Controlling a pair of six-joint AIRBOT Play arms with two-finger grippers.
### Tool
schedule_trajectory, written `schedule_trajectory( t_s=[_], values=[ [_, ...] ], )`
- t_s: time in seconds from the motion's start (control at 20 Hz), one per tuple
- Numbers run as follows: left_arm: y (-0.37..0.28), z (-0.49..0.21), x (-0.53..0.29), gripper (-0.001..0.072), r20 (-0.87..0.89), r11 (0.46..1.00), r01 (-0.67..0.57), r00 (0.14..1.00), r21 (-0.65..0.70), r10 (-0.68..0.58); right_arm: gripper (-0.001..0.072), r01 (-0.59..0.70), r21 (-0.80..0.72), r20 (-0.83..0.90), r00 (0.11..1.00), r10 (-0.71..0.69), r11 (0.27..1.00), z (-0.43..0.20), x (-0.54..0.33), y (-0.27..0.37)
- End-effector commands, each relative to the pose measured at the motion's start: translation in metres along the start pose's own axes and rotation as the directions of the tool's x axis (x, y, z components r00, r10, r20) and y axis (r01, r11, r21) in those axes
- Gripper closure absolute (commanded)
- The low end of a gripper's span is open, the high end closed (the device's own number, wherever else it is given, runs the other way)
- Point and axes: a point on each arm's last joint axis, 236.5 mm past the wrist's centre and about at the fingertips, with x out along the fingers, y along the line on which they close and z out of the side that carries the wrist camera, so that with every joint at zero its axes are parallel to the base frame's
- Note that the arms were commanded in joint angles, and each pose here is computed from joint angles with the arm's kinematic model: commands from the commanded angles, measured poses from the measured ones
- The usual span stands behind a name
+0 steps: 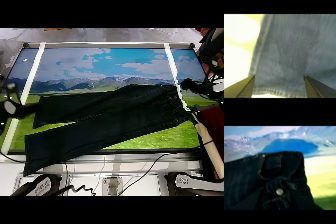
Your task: Fold the clothes and pants, and hang the long-sleeved shirts on hangers.
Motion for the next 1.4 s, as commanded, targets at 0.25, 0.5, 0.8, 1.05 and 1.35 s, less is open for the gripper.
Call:
schedule_trajectory(
  t_s=[0.25, 0.5, 0.8, 1.05, 1.35],
  values=[
    [-0.008, 0.057, -0.1, 0.0025, 0.281, 0.999, 0.036, 0.959, -0.018, -0.029, 0.0475, 0.054, 0.303, -0.507, 0.855, 0.113, 0.952, -0.162, -0.107, -0.05],
    [-0.01, 0.054, -0.091, 0.0025, 0.26, 0.999, 0.048, 0.965, -0.026, -0.039, 0.0327, 0.073, 0.4, -0.432, 0.894, 0.118, 0.914, -0.198, -0.102, -0.045],
    [0.003, 0.034, -0.082, 0.0025, 0.181, 1.0, -0.021, 0.983, 0.015, 0.018, 0.0225, 0.128, 0.655, -0.269, 0.96, 0.072, 0.744, -0.178, -0.058, -0.064],
    [0.021, 0.011, -0.075, 0.0025, 0.091, 0.993, -0.1, 0.991, 0.064, 0.094, 0.0228, 0.127, 0.635, -0.235, 0.971, 0.034, 0.762, -0.17, -0.023, -0.06],
    [0.05, -0.016, -0.079, 0.0033, -0.023, 0.972, -0.202, 0.978, 0.117, 0.206, 0.066, 0.136, 0.59, -0.219, 0.976, -0.005, 0.796, -0.167, 0.01, -0.049]
  ],
)
